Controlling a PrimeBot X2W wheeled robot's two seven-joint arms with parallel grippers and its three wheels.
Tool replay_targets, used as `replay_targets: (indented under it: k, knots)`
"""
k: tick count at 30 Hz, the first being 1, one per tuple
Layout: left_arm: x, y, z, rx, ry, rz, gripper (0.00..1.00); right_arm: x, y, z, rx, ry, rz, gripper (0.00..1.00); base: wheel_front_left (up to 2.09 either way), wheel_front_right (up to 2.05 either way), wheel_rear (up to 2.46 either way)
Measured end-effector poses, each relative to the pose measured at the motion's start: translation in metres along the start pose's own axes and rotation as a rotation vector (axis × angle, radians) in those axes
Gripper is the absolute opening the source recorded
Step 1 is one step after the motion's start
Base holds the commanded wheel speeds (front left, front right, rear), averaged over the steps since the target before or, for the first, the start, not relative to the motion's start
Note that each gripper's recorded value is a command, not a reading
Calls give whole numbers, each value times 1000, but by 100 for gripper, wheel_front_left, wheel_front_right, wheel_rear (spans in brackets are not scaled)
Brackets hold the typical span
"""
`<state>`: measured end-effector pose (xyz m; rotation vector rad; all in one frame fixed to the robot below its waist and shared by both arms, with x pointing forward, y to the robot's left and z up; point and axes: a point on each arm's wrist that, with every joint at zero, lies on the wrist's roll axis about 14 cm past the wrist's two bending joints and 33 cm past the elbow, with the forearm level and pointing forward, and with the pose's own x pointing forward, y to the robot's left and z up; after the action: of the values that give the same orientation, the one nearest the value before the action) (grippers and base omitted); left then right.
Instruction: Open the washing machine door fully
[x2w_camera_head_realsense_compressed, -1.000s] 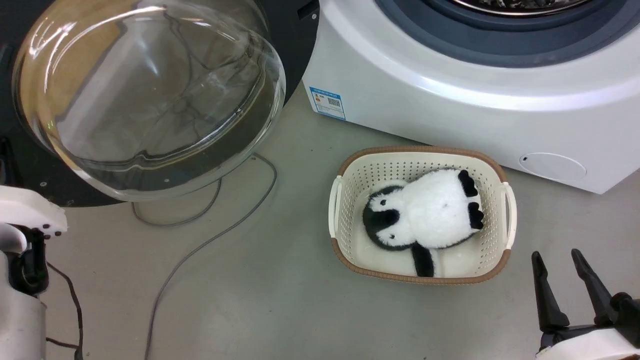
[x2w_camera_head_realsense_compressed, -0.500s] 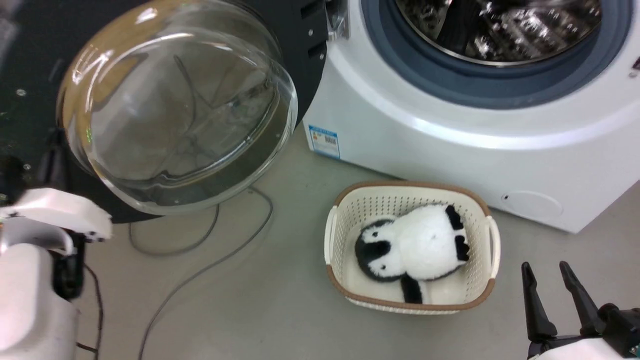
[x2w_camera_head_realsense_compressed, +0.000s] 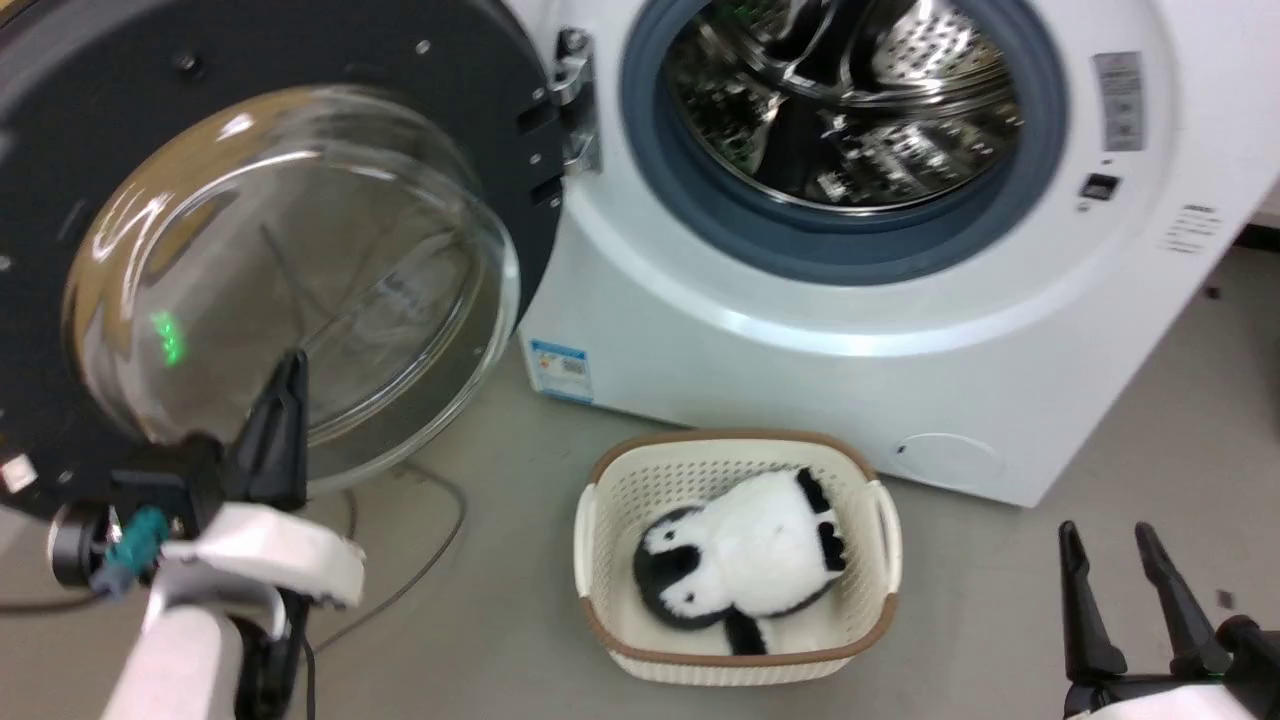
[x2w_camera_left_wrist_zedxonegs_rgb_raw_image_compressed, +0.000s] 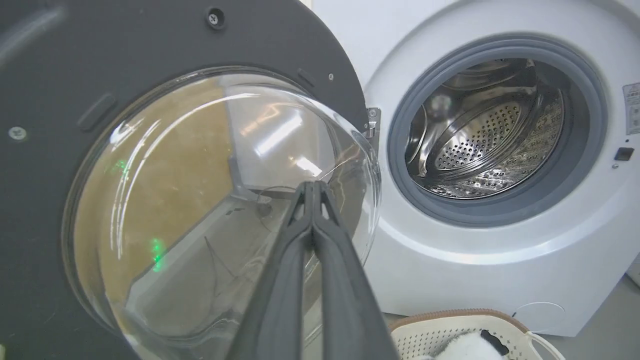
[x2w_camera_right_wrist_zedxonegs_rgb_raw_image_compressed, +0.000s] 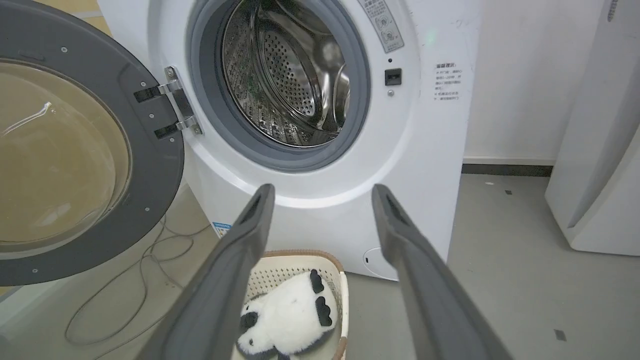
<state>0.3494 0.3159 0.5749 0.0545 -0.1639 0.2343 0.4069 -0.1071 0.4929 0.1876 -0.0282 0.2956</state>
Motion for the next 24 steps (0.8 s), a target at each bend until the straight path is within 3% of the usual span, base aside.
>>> replay_targets:
  k: [12,24]
  knots:
    - [-35,-67,-15,-113,-3,-110,0,-36,-15,51,-37,-141,-57,100,0,0,0]
    - [-57,-113,-33,-150,48,-206,0,-63,-27,56,-40,-156,-119,100,0,0,0]
